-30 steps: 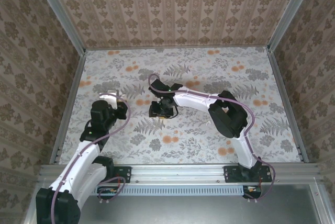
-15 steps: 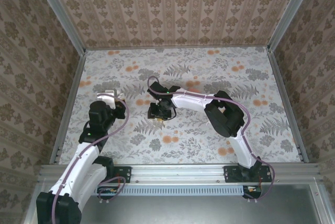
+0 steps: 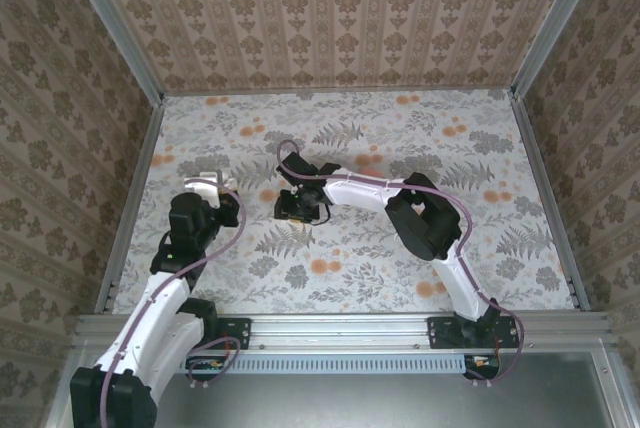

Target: Insert the wireless bluetooth earbuds into the charging case

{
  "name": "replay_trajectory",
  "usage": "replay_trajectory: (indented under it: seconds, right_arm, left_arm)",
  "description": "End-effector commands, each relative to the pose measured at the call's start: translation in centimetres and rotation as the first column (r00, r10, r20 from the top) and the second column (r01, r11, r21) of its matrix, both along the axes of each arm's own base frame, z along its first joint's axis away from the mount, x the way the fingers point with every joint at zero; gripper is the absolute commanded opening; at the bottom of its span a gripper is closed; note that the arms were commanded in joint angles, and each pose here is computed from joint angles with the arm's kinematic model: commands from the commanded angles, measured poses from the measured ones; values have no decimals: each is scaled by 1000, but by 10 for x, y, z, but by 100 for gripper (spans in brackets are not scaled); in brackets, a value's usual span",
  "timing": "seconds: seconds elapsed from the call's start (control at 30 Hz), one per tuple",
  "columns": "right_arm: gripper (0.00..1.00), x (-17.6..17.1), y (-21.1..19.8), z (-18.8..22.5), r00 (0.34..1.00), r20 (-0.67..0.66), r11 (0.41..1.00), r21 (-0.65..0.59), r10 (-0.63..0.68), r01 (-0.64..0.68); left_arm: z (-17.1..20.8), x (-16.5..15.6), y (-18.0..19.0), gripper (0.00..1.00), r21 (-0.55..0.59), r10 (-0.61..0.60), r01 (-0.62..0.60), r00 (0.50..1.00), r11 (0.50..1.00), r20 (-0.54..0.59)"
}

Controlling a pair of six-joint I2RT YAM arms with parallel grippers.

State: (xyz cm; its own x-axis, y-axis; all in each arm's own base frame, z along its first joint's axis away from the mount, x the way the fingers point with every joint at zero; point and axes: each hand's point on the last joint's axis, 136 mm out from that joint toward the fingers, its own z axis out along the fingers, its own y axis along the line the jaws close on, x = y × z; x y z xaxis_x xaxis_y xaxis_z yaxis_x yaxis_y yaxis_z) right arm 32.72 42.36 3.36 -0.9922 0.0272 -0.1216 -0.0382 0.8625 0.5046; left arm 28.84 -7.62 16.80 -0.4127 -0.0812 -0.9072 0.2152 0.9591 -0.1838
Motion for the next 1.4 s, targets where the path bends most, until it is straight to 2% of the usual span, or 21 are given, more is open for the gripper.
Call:
replay_trajectory:
  seconds: [0.0,0.17,0.5,0.63,0.87,1.37]
  right_arm:
    - [39,15,7,0,999,53,1000,10,-2,1]
    - [39,21,12,7,996,83,1000,20,12,-14]
    - [42,10,-5,35,995,101,995,-104,4,6]
    - [43,6,-7,25,996,86,984,-177,36,-20]
    - [44,8,-3,18,995,81,976,-213,57,-39]
    - [44,4,6,-4,997,34,978,-201,63,-54]
  left_arm:
    - [2,-1,5,8,-13,25,-25,1000,1000,8]
    - [2,0,7,8,-13,33,-33,999,999,8]
    - [1,1,11,8,-5,50,-50,999,999,4]
    - [3,2,11,8,-9,47,-47,999,999,5]
    - [4,1,10,8,-12,42,-41,999,999,8]
    - [3,1,10,8,-14,38,-38,999,999,6]
